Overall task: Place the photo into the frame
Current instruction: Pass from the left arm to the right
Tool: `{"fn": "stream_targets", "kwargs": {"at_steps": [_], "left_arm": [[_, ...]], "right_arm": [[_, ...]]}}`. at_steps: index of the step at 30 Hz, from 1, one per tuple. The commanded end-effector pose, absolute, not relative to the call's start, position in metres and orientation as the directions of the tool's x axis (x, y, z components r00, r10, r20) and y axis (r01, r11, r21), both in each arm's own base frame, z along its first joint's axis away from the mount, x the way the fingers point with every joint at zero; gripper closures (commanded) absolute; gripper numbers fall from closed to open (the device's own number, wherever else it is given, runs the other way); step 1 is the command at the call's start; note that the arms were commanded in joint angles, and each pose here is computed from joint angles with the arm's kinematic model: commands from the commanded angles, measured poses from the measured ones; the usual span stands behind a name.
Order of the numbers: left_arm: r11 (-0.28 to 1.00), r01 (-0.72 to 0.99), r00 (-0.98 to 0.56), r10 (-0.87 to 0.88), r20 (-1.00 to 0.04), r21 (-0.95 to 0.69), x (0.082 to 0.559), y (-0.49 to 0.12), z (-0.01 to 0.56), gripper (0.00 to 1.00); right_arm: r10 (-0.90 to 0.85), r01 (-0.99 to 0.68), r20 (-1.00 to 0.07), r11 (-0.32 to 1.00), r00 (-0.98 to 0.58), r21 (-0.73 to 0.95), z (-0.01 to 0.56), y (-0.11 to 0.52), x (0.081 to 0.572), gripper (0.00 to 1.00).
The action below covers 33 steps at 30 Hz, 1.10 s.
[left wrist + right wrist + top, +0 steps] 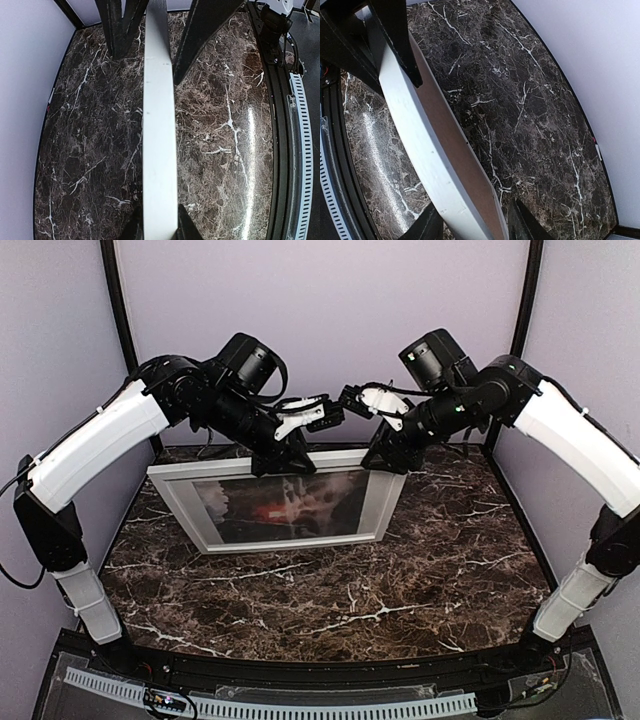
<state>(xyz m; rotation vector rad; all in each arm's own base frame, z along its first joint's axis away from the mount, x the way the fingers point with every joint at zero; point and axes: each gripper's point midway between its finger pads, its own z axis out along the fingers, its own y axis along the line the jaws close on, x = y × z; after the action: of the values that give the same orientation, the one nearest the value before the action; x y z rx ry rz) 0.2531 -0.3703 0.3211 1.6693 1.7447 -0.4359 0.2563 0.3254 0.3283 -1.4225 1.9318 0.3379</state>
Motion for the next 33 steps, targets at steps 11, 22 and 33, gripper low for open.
{"fn": "stream_targets", "kwargs": {"at_steps": [11,22,33], "left_arm": [[0.084,0.982,0.061,0.714,-0.698,0.171,0.242,-0.376,0.328,1.0],[0.079,0.983,0.06,0.718,-0.693,0.167,0.241,-0.376,0.325,1.0],[0.079,0.979,0.074,0.718,-0.692,0.187,0.239,-0.37,0.324,0.92]], "right_arm": [[-0.76,-0.915,-0.634,0.347,-0.145,-0.207,0.32,0.337,0.255,0.62],[-0.774,-0.914,-0.618,0.34,-0.138,-0.222,0.313,0.339,0.258,0.58],[-0.763,-0.923,-0.634,0.323,-0.124,-0.208,0.319,0.337,0.251,0.72]]}}
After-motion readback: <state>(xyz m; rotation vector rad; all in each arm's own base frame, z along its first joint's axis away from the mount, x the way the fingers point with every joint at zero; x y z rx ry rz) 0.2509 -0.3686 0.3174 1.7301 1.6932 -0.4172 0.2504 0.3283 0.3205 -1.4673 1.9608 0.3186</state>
